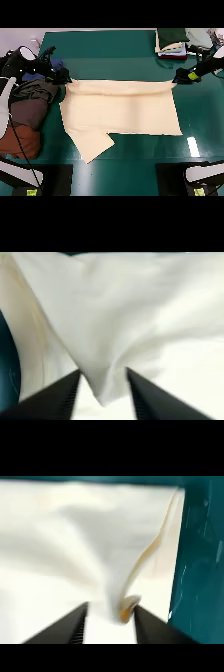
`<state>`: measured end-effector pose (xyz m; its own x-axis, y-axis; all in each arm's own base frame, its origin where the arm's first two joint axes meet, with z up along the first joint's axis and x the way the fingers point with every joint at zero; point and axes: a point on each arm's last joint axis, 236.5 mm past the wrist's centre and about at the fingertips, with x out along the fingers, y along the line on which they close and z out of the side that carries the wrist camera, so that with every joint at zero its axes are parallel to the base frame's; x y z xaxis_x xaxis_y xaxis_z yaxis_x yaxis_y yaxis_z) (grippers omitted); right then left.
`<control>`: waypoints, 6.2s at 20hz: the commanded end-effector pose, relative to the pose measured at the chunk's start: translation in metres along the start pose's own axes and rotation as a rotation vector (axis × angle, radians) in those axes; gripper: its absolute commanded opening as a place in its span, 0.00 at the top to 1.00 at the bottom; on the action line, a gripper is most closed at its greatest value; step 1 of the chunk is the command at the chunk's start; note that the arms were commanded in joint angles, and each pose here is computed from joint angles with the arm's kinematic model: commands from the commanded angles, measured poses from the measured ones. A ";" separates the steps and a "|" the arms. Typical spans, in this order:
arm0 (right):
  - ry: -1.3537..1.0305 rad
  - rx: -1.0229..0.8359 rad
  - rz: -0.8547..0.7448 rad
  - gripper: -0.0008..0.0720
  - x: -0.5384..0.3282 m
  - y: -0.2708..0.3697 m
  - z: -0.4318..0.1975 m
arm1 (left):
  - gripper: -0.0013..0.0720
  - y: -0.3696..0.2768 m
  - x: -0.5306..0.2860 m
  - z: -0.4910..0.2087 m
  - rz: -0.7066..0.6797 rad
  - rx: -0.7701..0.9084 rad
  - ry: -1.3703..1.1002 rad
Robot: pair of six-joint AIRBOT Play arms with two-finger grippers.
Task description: Fold the shirts.
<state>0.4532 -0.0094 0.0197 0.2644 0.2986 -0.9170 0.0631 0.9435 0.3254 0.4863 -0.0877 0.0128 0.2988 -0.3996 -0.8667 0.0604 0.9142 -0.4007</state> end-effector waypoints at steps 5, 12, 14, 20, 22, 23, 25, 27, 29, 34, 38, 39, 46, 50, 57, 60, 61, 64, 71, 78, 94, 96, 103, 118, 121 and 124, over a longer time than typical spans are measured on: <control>0.012 -0.009 0.000 0.46 -0.011 0.009 -0.045 | 0.24 0.016 -0.024 -0.053 0.100 0.003 0.152; 0.009 -0.013 0.003 0.46 -0.033 0.021 -0.127 | 0.24 0.015 -0.030 -0.228 0.083 -0.134 0.253; -0.029 -0.019 0.005 0.46 -0.041 0.025 -0.127 | 0.24 0.001 -0.021 -0.259 0.007 -0.198 0.233; -0.109 -0.046 0.001 0.46 -0.065 0.034 -0.124 | 0.25 -0.027 0.013 -0.300 -0.106 -0.244 0.233; -0.125 -0.053 -0.001 0.46 -0.070 0.036 -0.124 | 0.25 -0.035 0.022 -0.288 -0.098 -0.195 0.163; -0.124 -0.058 -0.011 0.46 -0.073 0.034 -0.126 | 0.25 -0.035 0.023 -0.281 -0.094 -0.219 0.133; -0.092 -0.042 -0.042 0.46 -0.073 0.021 -0.138 | 0.75 -0.035 0.021 -0.274 -0.086 -0.215 0.119; -0.022 0.039 -0.077 0.46 -0.063 -0.008 -0.162 | 0.95 -0.041 0.014 -0.270 -0.093 -0.178 0.129; 0.073 0.167 -0.125 0.39 -0.049 -0.049 -0.198 | 0.95 -0.049 0.004 -0.264 -0.108 -0.116 0.136; 0.261 0.568 0.018 0.29 -0.006 -0.088 -0.273 | 0.95 -0.056 -0.004 -0.250 -0.121 -0.090 0.109; 0.281 0.634 0.171 0.37 0.025 -0.066 -0.271 | 0.95 -0.056 -0.004 -0.250 -0.121 -0.090 0.109; 0.277 0.622 0.181 0.38 0.032 -0.061 -0.265 | 0.95 -0.056 -0.004 -0.250 -0.120 -0.091 0.110; 0.238 0.282 0.069 0.97 0.027 -0.033 -0.228 | 0.95 -0.057 -0.023 -0.260 -0.101 -0.024 0.128; 0.259 0.120 -0.103 0.97 -0.024 -0.043 -0.246 | 0.95 -0.049 -0.069 -0.300 -0.029 0.029 0.177; 0.072 0.083 -0.205 0.97 -0.071 -0.039 -0.243 | 0.95 -0.067 -0.115 -0.269 -0.032 0.078 -0.004; 0.070 0.059 -0.153 0.97 -0.056 -0.028 -0.220 | 0.95 -0.051 -0.105 -0.222 0.047 0.089 -0.092; 0.067 0.040 -0.150 0.97 -0.052 -0.025 -0.208 | 0.95 -0.049 -0.097 -0.211 0.056 0.105 -0.096; 0.024 0.015 -0.141 0.97 -0.037 -0.011 -0.151 | 0.95 -0.040 -0.068 -0.173 0.082 0.108 -0.107; 0.048 0.021 -0.012 0.96 0.001 0.020 -0.069 | 0.95 -0.017 -0.028 -0.111 0.125 0.054 -0.148; 0.048 0.050 0.077 0.44 -0.003 -0.016 -0.052 | 0.19 -0.014 -0.047 -0.107 0.103 -0.042 -0.120; 0.112 0.158 0.370 0.97 0.083 0.015 -0.093 | 0.95 -0.155 0.045 -0.126 -0.192 0.037 -0.043; 0.042 0.095 0.372 0.97 0.051 0.028 -0.076 | 0.95 -0.170 0.069 -0.127 -0.195 0.065 -0.004; -0.173 -0.216 0.412 0.97 -0.083 0.140 -0.038 | 0.95 -0.218 0.141 -0.122 -0.220 0.135 0.078; -0.213 -0.646 0.682 0.97 -0.121 0.391 -0.121 | 0.95 -0.180 0.044 -0.013 -0.154 0.166 -0.107; -0.219 -0.665 0.751 0.97 -0.091 0.448 -0.145 | 0.95 -0.133 -0.074 0.050 -0.089 0.130 -0.346; -0.211 -0.630 0.894 0.74 -0.054 0.514 -0.174 | 0.95 -0.095 -0.181 0.072 -0.025 0.092 -0.559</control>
<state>0.3161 0.4205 0.2041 0.1496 0.8868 -0.4374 -0.7070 0.4052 0.5797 0.5029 -0.1719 0.1564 0.6116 -0.4602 -0.6435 0.2119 0.8790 -0.4273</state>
